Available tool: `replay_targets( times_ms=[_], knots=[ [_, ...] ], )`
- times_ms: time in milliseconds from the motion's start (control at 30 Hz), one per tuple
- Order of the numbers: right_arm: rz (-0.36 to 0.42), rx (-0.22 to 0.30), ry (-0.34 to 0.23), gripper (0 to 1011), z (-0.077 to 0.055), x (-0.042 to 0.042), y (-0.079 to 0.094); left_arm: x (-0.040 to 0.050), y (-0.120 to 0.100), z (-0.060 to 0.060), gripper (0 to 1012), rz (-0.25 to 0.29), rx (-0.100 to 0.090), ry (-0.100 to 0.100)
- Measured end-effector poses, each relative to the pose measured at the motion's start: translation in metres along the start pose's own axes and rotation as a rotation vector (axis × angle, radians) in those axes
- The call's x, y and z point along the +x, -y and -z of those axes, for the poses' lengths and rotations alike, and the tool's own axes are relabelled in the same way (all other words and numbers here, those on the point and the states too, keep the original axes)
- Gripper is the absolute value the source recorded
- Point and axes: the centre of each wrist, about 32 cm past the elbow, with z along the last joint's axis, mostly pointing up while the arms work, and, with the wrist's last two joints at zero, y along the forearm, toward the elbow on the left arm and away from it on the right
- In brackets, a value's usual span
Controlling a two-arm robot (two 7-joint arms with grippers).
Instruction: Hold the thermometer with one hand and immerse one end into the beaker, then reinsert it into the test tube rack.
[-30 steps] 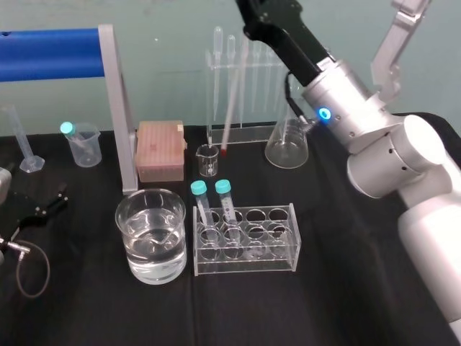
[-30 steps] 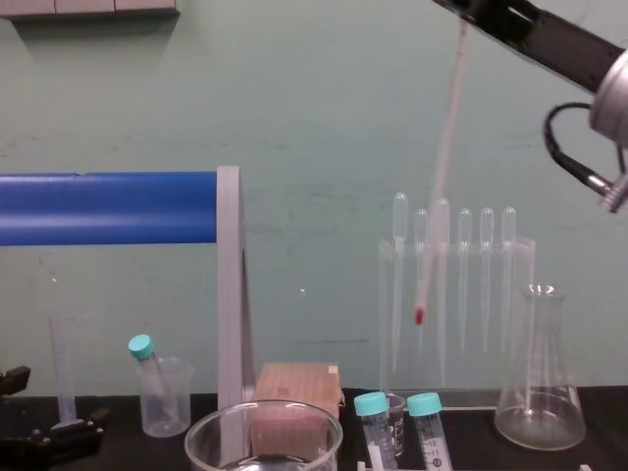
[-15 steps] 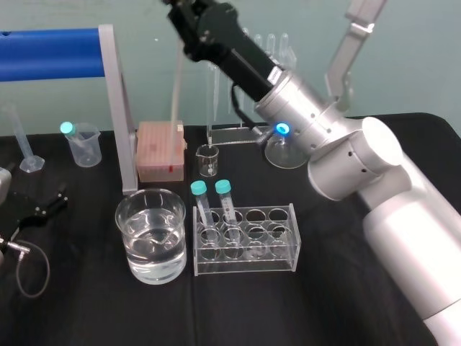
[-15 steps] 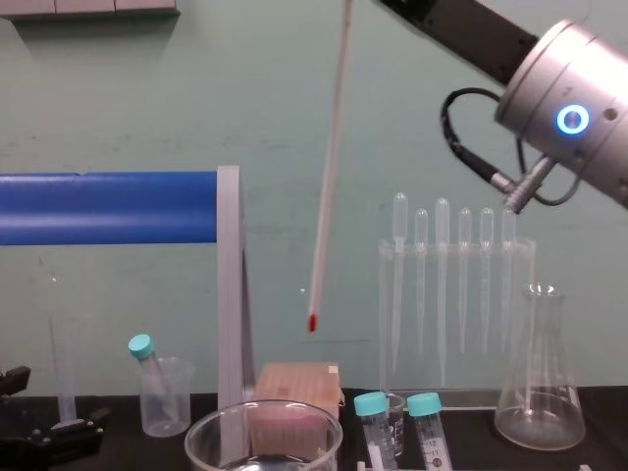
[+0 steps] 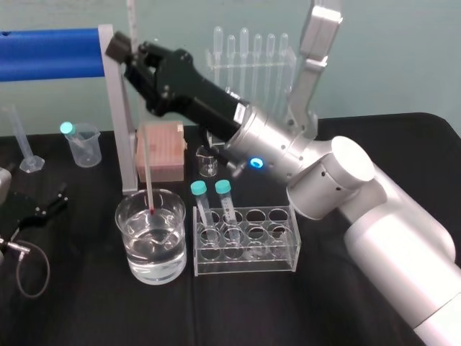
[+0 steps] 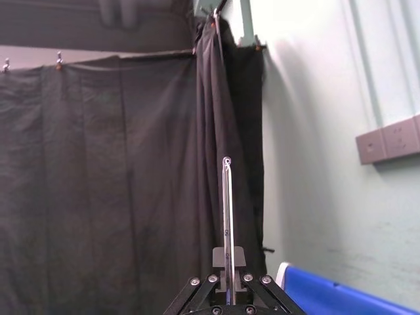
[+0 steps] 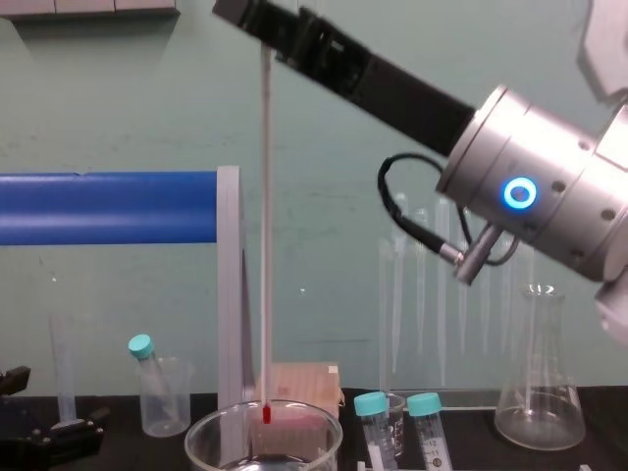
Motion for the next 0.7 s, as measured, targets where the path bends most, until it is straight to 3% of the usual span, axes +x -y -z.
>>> replay_targets(
  times_ms=[233,700],
  knots=[
    [-0.011,-0.04,-0.003,55,0.018,0.0064,0.004,0.0,0.0,0.0,1008,0.0,0.0,0.0],
    [-0.006,-0.02,0.022,55,0.044,0.0204,0.01,0.0,0.0,0.0,1008,0.0,0.0,0.0]
  ],
)
